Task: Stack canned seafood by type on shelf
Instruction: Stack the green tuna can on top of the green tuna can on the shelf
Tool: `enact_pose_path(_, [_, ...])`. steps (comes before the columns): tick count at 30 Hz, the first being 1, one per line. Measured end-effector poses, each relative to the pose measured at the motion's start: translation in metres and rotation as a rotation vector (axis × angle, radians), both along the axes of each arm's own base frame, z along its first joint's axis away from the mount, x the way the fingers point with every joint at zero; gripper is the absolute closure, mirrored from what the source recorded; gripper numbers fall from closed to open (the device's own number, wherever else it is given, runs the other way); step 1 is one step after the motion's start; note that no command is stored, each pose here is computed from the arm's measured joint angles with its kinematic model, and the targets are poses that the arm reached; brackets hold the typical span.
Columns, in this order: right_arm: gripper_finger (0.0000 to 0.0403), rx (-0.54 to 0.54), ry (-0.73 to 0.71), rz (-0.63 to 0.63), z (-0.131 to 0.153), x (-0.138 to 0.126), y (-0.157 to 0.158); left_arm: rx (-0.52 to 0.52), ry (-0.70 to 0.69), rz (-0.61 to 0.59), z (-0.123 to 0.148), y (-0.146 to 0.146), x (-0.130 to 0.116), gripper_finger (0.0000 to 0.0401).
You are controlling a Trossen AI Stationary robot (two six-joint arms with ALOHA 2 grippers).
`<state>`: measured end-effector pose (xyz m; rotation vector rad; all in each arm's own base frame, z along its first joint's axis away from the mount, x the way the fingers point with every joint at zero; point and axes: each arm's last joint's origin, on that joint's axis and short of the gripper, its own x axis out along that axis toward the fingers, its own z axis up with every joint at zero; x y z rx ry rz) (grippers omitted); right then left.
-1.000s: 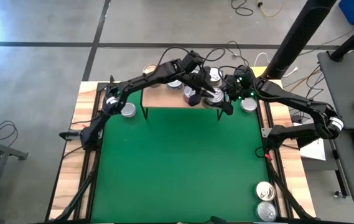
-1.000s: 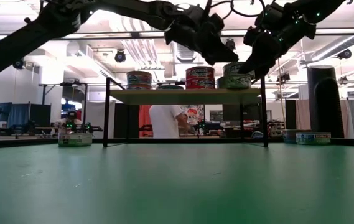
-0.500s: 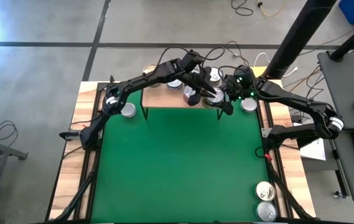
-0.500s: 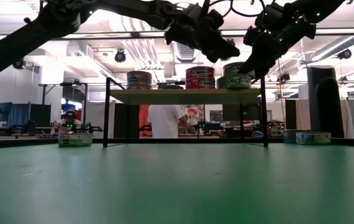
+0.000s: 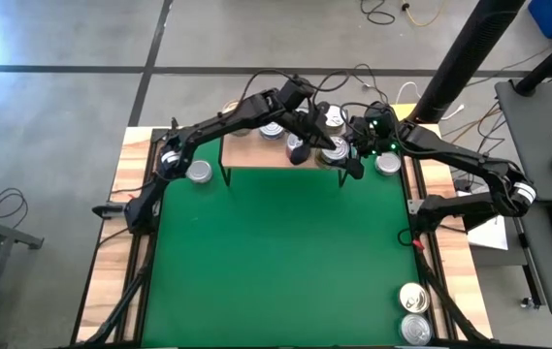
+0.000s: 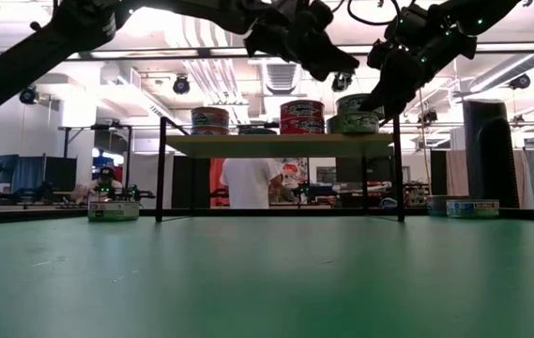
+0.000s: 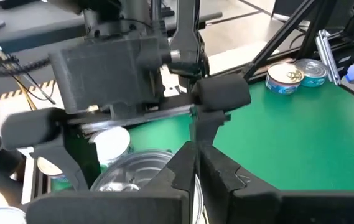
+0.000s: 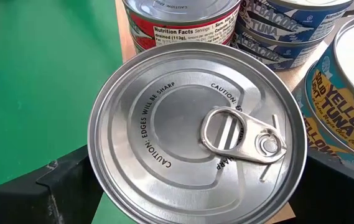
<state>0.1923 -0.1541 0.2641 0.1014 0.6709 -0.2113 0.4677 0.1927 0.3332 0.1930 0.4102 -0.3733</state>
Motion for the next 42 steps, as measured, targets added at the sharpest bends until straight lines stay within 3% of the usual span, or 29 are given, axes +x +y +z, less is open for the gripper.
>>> enact_pose_path(16, [0.0003,-0.010,-0.030,-0.005,0.002,0.002,0.000,0.087,0.022,0.095,-0.019,-0.005,0.018,0.0401])
enact_pose_path(28, [0.0003,-0.034,-0.033,0.050,0.010,0.008,0.006,0.052,0.025,0.084,-0.002,-0.012,0.008,0.0401])
enact_pose_path(32, [0.0003,-0.034,-0.035,0.052,0.009,0.009,0.006,0.009,0.010,0.123,-0.005,-0.010,0.012,0.0401])
enact_pose_path(42, [0.0003,-0.026,-0.045,0.035,0.010,0.009,0.005,0.026,0.104,0.308,-0.038,-0.004,0.015,0.0401])
